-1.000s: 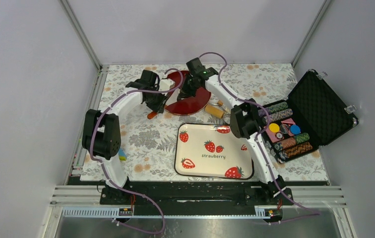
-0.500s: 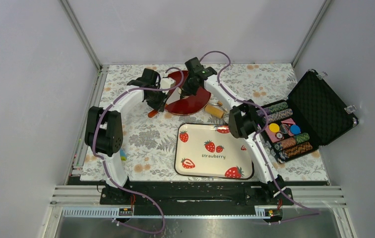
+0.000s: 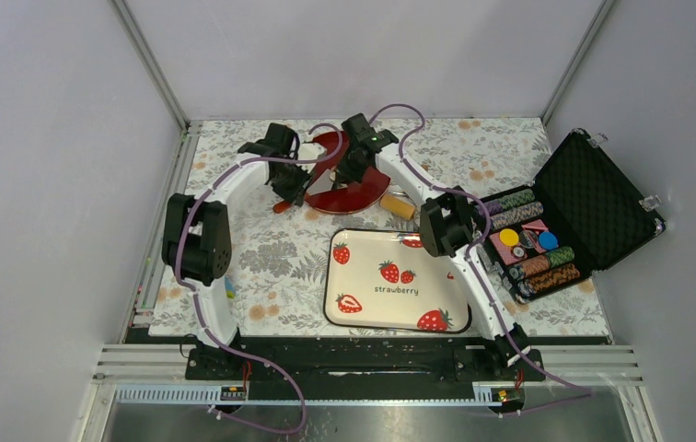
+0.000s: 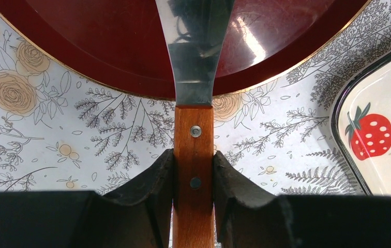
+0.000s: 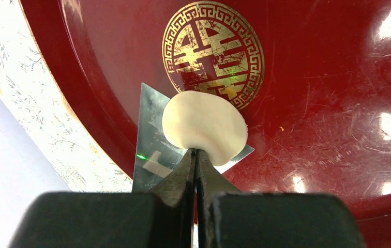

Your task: Roll out the dumpling wrappers from the dough

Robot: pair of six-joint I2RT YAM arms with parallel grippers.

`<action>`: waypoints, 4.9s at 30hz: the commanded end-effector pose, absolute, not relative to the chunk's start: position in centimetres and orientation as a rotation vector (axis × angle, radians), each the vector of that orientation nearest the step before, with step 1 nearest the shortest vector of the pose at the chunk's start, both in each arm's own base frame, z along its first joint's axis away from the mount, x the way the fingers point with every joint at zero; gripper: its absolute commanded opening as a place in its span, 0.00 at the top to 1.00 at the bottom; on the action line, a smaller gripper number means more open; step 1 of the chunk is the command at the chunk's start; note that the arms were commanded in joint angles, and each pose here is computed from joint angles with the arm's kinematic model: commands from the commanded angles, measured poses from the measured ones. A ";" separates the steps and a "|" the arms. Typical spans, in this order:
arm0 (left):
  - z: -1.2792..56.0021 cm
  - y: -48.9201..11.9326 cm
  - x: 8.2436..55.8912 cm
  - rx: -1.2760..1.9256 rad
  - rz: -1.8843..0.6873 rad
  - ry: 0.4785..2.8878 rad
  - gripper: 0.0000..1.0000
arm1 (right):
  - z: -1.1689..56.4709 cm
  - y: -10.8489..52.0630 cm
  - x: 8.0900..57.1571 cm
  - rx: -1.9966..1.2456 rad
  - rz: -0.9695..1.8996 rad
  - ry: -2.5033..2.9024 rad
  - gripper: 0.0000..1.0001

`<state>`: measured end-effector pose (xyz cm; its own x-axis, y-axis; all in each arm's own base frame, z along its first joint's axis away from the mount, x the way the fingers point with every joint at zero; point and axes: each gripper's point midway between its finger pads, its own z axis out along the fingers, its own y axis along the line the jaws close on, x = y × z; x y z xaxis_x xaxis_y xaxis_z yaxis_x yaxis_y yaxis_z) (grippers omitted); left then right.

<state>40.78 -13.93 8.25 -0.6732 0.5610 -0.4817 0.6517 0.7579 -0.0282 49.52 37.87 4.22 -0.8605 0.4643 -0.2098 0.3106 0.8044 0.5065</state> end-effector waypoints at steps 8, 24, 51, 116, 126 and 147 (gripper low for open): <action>11.2 -13.2 42.4 0.981 -0.171 2.469 1.00 | 3.1 38.2 49.2 0.637 0.666 2.691 1.00; 11.6 -12.1 41.8 1.054 -0.043 2.521 1.00 | 4.4 39.0 48.8 0.579 0.742 2.702 1.00; 17.5 -9.5 38.2 0.655 -0.078 2.324 1.00 | 16.2 36.9 44.6 0.271 0.840 2.633 0.99; 17.0 -2.6 32.0 -0.283 -0.478 1.732 0.01 | 13.4 2.6 27.5 0.339 -0.105 2.238 0.01; 16.4 2.7 32.7 -0.317 -0.224 1.610 0.01 | 11.8 -1.5 29.7 0.328 -0.275 1.830 0.09; 12.2 -0.6 37.3 -0.033 -0.028 1.647 0.01 | 10.4 -3.1 36.1 0.317 -0.320 1.742 0.01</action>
